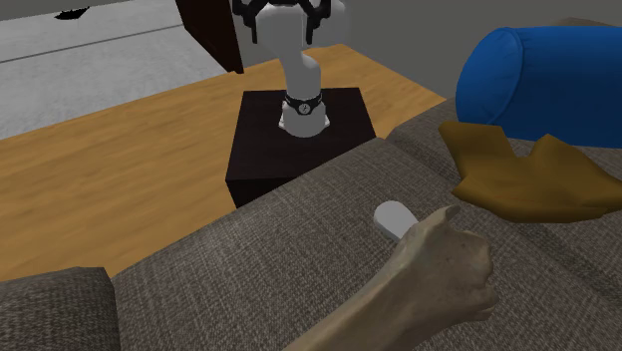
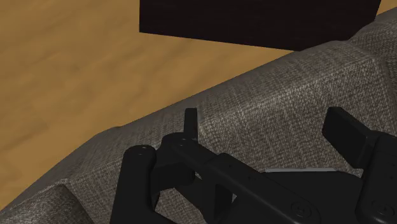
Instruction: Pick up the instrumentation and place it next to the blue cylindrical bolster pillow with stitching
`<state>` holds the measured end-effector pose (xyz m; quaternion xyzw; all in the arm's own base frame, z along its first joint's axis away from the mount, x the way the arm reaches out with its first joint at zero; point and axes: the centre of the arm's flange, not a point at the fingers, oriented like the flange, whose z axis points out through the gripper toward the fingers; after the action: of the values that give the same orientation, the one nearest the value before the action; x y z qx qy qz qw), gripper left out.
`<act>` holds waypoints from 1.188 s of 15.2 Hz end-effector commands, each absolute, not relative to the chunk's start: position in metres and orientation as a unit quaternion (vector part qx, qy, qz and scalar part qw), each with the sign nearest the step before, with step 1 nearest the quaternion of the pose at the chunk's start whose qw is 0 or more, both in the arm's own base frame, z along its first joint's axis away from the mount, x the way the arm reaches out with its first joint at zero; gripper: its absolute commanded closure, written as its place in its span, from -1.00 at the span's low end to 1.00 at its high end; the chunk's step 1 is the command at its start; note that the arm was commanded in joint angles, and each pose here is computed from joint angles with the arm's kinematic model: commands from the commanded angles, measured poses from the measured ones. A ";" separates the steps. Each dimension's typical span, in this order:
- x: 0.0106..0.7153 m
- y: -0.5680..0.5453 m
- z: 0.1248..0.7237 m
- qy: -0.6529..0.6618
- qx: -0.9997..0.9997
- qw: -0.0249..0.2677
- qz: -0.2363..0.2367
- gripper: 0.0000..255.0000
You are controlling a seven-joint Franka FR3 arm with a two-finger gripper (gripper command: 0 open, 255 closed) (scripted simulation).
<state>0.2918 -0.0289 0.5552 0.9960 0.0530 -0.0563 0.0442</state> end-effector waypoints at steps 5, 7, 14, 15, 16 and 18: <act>0.329 -0.011 0.528 0.081 0.995 0.037 -0.049 -1.00; 0.348 -0.001 0.514 0.096 0.994 0.033 -0.045 -1.00; 0.410 0.039 0.468 0.145 0.989 0.021 -0.032 -1.00; 0.419 0.045 0.462 0.152 0.988 0.019 -0.030 -1.00; 0.428 0.052 0.456 0.159 0.987 0.017 -0.028 -1.00; 0.445 0.065 0.443 0.173 0.985 0.013 -0.024 -1.00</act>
<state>0.4337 0.0575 0.4514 0.9857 0.1658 -0.0265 0.0155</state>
